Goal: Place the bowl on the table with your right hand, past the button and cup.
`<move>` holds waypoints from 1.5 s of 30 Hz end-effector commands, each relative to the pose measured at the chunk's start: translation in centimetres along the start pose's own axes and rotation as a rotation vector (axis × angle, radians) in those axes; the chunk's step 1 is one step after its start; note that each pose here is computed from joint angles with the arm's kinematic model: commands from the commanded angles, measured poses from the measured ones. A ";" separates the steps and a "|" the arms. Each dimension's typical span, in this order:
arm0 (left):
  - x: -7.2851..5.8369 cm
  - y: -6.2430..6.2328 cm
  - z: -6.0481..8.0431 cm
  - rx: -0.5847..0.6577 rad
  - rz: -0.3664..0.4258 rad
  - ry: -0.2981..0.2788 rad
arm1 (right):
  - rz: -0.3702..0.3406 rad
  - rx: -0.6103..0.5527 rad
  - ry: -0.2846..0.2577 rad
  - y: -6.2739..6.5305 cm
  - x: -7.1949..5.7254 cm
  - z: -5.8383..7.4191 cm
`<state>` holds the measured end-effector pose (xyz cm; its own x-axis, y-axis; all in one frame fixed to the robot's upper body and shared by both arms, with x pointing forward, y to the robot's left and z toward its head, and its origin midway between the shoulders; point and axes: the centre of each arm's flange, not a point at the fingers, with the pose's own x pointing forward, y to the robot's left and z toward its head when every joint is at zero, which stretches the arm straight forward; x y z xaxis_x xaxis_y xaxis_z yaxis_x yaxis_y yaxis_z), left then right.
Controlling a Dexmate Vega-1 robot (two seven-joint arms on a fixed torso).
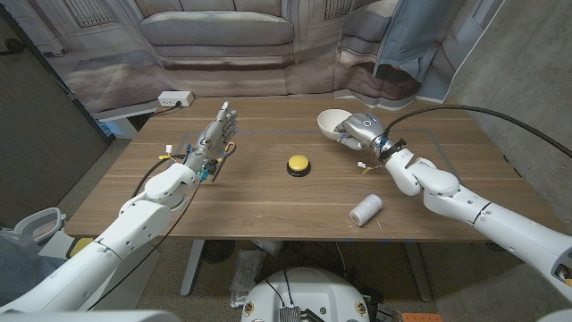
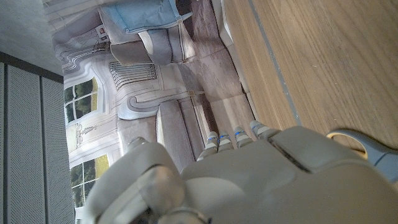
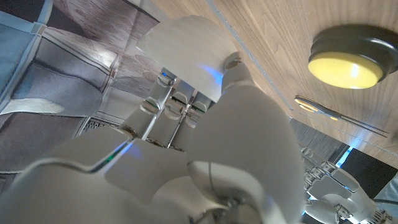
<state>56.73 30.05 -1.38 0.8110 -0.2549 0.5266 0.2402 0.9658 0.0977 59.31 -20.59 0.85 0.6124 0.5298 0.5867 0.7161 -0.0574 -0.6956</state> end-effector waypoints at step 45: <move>1.0 0.4 0.1 0.002 -0.017 0.001 | 0.067 -0.041 0.029 4.8 0.0 0.3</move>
<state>57.25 30.07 -0.90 0.8054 -0.2643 0.5305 0.2473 0.9633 0.1044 62.10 -20.55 -2.07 0.6501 0.5114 0.5619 0.7034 -0.1254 -0.6997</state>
